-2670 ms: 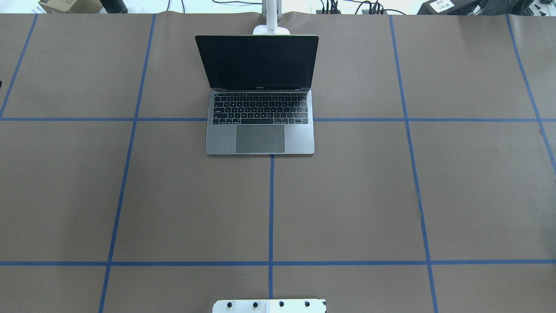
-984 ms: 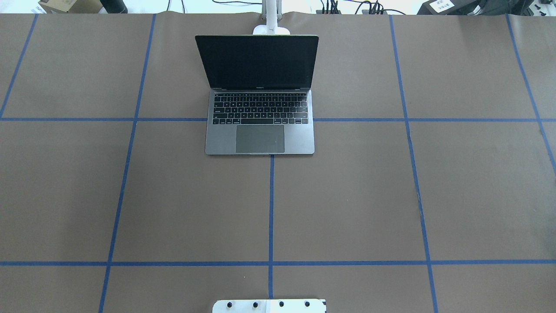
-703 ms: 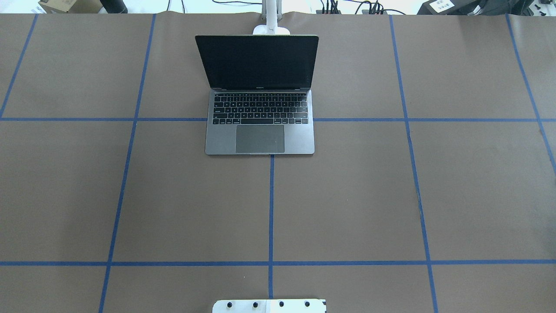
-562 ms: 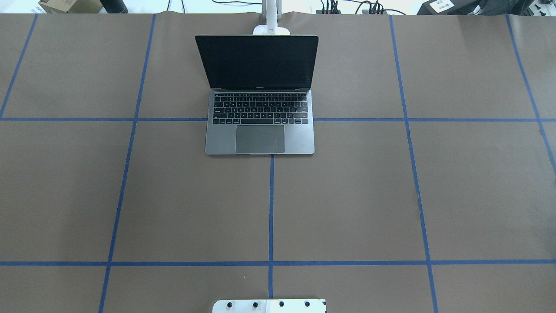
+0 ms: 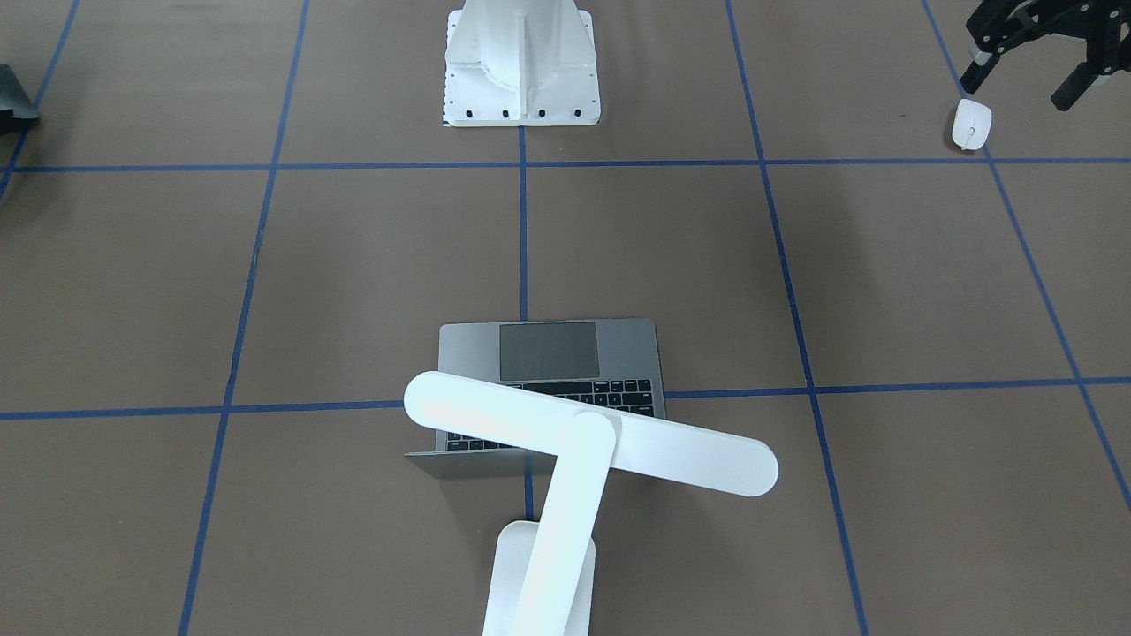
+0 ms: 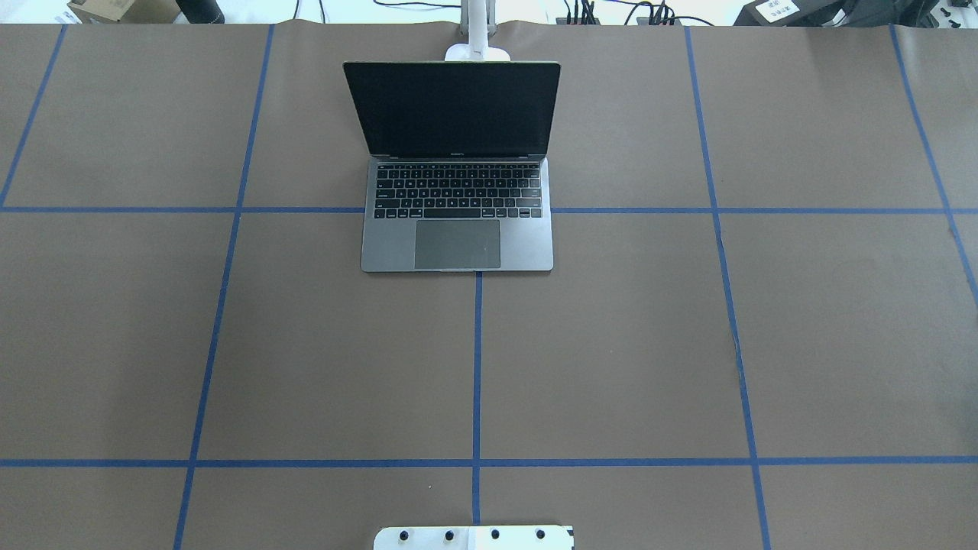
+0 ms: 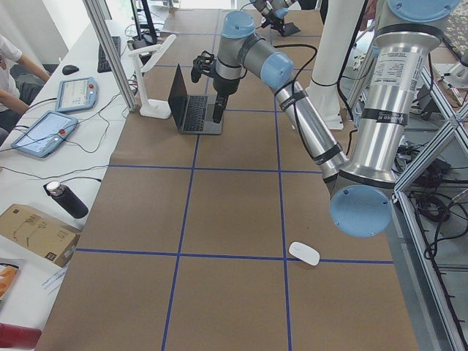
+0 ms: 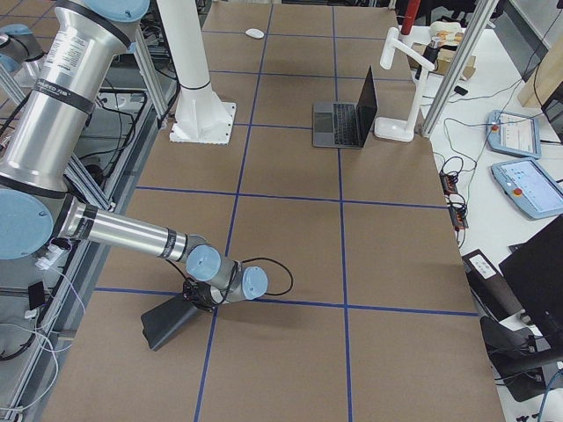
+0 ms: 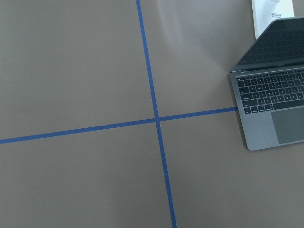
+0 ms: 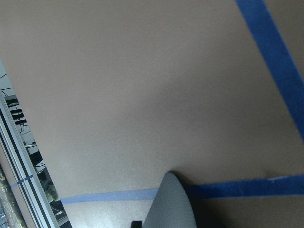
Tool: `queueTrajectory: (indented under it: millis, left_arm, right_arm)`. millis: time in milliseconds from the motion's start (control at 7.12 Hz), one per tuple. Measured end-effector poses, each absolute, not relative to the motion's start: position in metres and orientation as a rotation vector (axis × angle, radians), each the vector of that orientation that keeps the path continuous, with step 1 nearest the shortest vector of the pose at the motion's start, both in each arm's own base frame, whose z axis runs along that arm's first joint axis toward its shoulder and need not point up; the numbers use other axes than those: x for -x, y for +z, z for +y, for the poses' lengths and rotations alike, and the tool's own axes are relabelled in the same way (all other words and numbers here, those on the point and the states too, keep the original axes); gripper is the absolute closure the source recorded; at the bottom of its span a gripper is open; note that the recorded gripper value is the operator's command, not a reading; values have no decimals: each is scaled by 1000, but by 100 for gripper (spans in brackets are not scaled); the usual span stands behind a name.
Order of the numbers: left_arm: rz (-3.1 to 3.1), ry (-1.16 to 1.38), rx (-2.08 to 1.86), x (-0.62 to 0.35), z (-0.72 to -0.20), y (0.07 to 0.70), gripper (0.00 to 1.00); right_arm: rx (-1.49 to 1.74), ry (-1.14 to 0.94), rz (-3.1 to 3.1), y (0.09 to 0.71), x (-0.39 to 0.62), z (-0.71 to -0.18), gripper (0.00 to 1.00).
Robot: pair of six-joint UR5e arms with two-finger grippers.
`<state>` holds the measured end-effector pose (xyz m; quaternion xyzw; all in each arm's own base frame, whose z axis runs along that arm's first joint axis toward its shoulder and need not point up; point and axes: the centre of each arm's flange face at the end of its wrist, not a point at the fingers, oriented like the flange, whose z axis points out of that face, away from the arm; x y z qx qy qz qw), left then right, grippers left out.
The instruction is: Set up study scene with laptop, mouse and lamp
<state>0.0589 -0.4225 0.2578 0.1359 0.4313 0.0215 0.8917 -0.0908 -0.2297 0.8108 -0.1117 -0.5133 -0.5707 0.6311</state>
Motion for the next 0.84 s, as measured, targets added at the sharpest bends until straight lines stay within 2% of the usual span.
queueTrajectory:
  millis: [422,843]
  left_arm:
    - [902,23,-277,-58,-420,255,0]
    - [902,16,-262,-59,-421,259,0]
  right_arm:
    - [226,-1284,-1213,803,95,-234,100]
    - [153,-1150,-1344,750,106,-252,100]
